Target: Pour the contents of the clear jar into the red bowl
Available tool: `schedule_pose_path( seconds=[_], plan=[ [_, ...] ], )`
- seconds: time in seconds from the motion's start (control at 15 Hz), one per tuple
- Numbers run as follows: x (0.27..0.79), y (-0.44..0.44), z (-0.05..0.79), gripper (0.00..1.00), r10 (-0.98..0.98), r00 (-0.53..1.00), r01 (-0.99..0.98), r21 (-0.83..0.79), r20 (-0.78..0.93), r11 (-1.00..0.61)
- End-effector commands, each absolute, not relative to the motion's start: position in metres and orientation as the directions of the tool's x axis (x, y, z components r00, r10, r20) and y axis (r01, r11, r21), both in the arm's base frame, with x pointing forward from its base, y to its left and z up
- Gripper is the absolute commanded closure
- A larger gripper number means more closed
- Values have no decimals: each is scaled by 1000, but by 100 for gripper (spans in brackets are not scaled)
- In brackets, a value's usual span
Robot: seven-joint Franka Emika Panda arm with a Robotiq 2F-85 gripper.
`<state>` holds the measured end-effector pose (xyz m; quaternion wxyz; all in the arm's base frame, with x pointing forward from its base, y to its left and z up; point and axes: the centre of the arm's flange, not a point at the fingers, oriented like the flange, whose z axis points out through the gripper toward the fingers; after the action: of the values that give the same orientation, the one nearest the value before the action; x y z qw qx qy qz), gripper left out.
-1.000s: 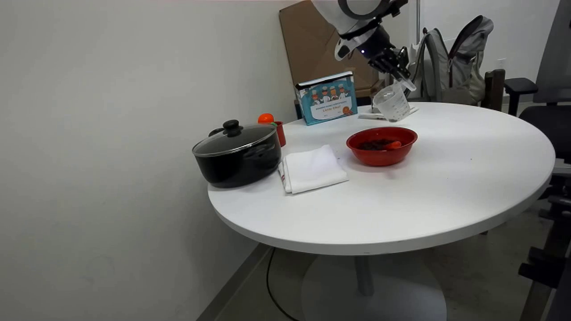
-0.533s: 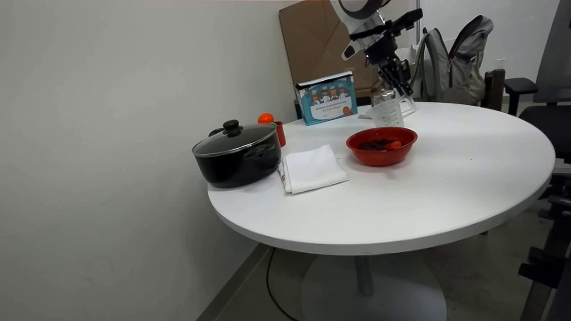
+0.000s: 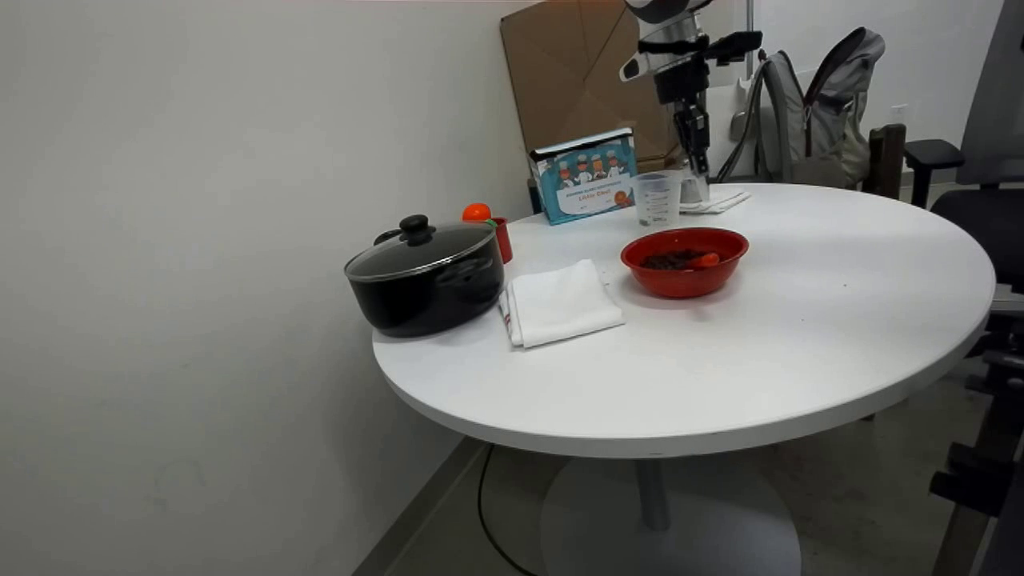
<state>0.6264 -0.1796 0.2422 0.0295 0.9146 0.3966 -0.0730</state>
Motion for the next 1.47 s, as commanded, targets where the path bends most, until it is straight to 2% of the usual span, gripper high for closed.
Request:
schedule_pose_path(
  seconds=[0.0,0.6,0.67,0.73,1.2,1.4],
  plan=[
    [622,-175,235,87,720,685,728,54,-115,-684],
    [604,-166,196,87,746,639,765,57,-189,-641],
    [604,-166,197,57,738,643,760,52,-202,-648],
    [604,-168,197,49,741,640,763,53,-203,-644],
    [591,-176,238,1,768,605,789,28,-213,-614],
    [575,-176,273,0,795,568,813,-2,-215,-582]
  ],
)
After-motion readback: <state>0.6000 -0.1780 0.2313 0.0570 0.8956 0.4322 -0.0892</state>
